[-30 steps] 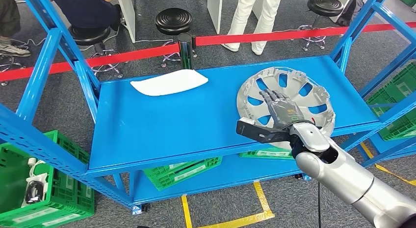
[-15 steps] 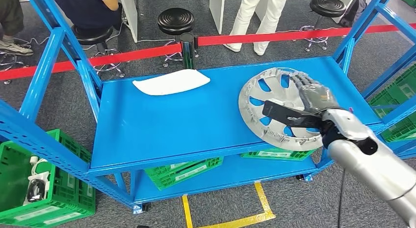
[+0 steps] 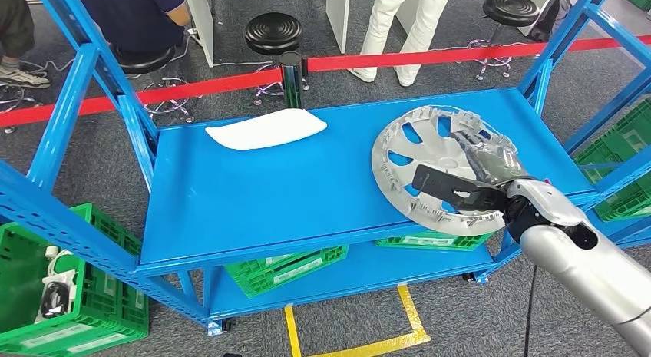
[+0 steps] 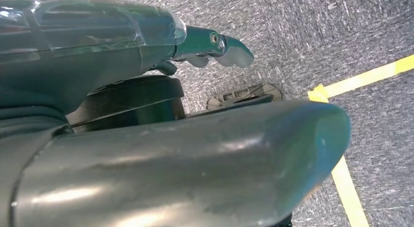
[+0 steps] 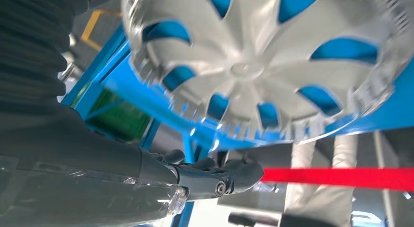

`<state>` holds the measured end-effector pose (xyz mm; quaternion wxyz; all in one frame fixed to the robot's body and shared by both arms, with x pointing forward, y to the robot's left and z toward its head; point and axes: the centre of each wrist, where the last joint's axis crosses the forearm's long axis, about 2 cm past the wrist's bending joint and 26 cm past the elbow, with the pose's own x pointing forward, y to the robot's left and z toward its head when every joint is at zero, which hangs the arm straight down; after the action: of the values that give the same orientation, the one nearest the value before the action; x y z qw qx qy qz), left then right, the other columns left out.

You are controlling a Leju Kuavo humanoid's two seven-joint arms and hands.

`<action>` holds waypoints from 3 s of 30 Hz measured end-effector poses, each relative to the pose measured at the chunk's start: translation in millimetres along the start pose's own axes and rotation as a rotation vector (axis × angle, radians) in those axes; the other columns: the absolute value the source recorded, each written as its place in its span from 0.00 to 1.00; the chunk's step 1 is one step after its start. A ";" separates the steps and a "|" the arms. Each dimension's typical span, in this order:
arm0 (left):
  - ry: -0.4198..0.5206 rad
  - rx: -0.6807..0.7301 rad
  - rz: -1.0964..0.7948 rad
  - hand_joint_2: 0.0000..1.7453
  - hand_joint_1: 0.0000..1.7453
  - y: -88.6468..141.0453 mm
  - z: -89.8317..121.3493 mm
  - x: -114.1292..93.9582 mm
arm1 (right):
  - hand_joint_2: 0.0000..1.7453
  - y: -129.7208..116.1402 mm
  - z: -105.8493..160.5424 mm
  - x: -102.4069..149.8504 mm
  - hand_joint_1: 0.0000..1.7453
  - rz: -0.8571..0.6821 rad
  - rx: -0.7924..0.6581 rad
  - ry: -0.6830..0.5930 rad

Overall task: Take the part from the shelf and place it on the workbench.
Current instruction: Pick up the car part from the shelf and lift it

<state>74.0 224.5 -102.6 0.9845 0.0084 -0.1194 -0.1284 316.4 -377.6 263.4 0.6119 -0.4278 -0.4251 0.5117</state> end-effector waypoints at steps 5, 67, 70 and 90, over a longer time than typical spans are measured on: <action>0.003 -0.002 -0.001 0.00 0.00 -0.2 0.0 0.1 | 1.00 10.0 -1.2 1.6 0.00 -0.028 0.048 -0.041; 0.014 -0.016 -0.025 0.00 0.00 -2.9 0.3 1.2 | 1.00 99.1 -15.6 -22.3 1.00 -0.037 0.269 0.087; 0.006 -0.015 -0.021 0.00 0.00 -2.9 0.3 1.2 | 1.00 99.4 -15.4 -22.4 1.00 -0.039 0.271 0.084; -0.012 0.018 0.004 0.00 0.00 -1.8 0.3 0.5 | 1.00 59.1 -3.2 -4.4 1.00 -0.401 -0.235 -0.193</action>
<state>73.9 222.6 -102.3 0.9839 0.0162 -0.1267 -0.1252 303.5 -375.8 205.6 0.6039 -0.3522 -0.6145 0.3655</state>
